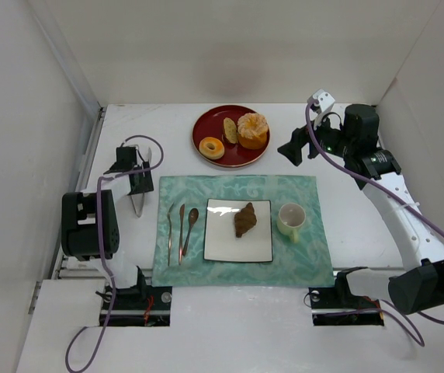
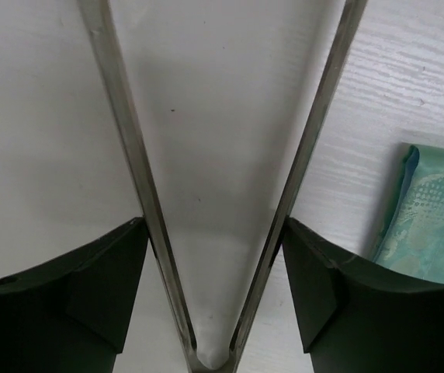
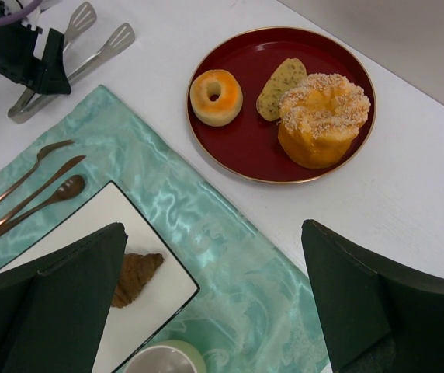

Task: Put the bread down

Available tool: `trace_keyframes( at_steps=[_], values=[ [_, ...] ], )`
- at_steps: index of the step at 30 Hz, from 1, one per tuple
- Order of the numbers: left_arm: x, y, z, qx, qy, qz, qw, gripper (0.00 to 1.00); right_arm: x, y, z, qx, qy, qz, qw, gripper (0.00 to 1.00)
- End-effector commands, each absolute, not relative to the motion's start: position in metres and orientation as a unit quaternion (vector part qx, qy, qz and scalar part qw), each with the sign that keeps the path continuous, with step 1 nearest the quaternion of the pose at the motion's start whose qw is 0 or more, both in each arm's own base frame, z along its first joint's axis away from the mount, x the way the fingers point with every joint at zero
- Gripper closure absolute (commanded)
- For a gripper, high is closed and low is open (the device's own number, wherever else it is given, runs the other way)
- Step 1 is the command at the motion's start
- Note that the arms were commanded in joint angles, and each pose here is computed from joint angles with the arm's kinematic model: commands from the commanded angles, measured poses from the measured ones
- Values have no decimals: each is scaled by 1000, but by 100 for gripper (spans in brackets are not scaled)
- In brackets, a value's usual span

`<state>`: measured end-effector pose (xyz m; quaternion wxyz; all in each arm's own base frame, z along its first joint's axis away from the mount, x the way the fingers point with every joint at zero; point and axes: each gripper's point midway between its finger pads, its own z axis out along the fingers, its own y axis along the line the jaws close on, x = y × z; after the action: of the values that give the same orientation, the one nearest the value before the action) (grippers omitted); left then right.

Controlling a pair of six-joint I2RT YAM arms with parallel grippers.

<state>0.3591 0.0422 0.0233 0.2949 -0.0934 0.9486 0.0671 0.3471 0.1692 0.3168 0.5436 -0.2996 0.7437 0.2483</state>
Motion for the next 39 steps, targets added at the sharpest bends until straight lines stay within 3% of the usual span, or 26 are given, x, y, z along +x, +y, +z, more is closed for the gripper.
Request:
trace_keyframes(
  at_steps=[1, 10, 19, 20, 22, 27, 39],
  values=[
    [363, 42, 30, -93, 950, 60, 294, 33, 347, 170, 339, -307, 716, 249, 575, 0],
    [368, 42, 45, -102, 943, 56, 311, 24, 347, 170, 339, -307, 716, 249, 575, 0],
    [375, 6, 165, -85, 885, -22, 458, 19, 349, 168, 338, -299, 721, 244, 576, 0],
    [373, -4, 178, -76, 877, -49, 472, 17, 350, 167, 342, -296, 720, 239, 580, 0],
    [364, -20, 213, -59, 854, -89, 509, 0, 354, 164, 346, -287, 724, 234, 582, 0],
    [344, -39, 249, -24, 821, -130, 556, 0, 356, 161, 349, -275, 729, 226, 584, 0],
    [324, -55, 244, 7, 801, -163, 576, 0, 357, 157, 356, -264, 723, 216, 601, 0]
  ],
)
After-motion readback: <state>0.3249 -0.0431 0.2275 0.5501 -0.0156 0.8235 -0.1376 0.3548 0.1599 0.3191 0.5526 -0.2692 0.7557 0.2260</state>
